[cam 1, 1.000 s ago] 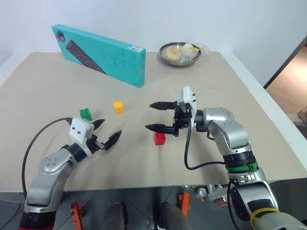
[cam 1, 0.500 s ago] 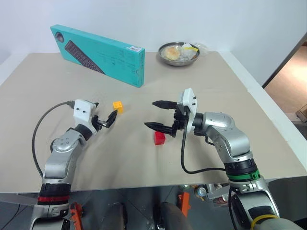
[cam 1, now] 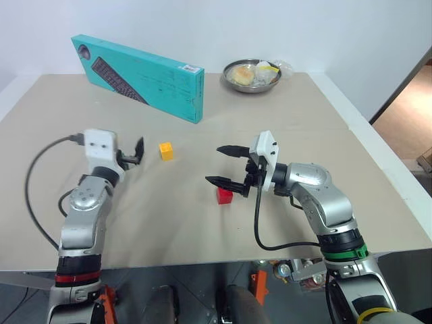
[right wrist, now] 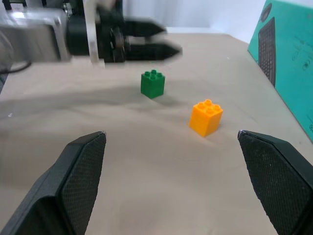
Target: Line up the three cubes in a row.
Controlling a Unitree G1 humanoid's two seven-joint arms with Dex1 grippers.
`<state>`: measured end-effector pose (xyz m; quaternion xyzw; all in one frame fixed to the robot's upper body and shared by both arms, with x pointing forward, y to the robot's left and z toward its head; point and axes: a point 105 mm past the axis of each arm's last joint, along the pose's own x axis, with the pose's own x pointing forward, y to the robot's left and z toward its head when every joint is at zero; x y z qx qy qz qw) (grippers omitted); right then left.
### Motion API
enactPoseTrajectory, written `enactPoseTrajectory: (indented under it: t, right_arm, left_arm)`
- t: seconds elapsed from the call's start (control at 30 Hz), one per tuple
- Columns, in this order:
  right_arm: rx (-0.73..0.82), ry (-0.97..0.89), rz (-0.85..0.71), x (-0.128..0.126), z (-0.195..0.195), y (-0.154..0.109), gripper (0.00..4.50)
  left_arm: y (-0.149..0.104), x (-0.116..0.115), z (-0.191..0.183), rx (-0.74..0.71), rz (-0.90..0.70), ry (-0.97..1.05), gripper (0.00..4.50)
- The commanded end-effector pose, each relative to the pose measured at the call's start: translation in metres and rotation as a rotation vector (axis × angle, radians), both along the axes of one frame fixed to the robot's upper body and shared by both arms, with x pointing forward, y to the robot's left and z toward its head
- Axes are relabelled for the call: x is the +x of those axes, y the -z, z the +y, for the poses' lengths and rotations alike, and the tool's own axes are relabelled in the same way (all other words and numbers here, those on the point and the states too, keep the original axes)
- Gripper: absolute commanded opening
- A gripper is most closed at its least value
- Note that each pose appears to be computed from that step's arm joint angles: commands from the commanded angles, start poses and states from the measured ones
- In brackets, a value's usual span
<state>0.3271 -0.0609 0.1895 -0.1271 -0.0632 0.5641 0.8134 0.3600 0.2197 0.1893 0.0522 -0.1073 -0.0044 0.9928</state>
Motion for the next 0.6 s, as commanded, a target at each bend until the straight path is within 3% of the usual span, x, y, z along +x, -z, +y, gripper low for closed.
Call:
enactPoseTrajectory:
  t: [0.03, 0.6]
  right_arm:
    - [0.008, -0.022, -0.057, -0.005, 0.002, -0.012, 4.46]
    - [-0.028, -0.014, -0.066, -0.003, 0.0, -0.01, 4.46]
  left_arm:
    - [0.008, -0.006, 0.012, -0.041, 0.026, -0.079, 4.5]
    - [0.054, 0.01, 0.019, -0.148, 0.197, -0.157, 4.5]
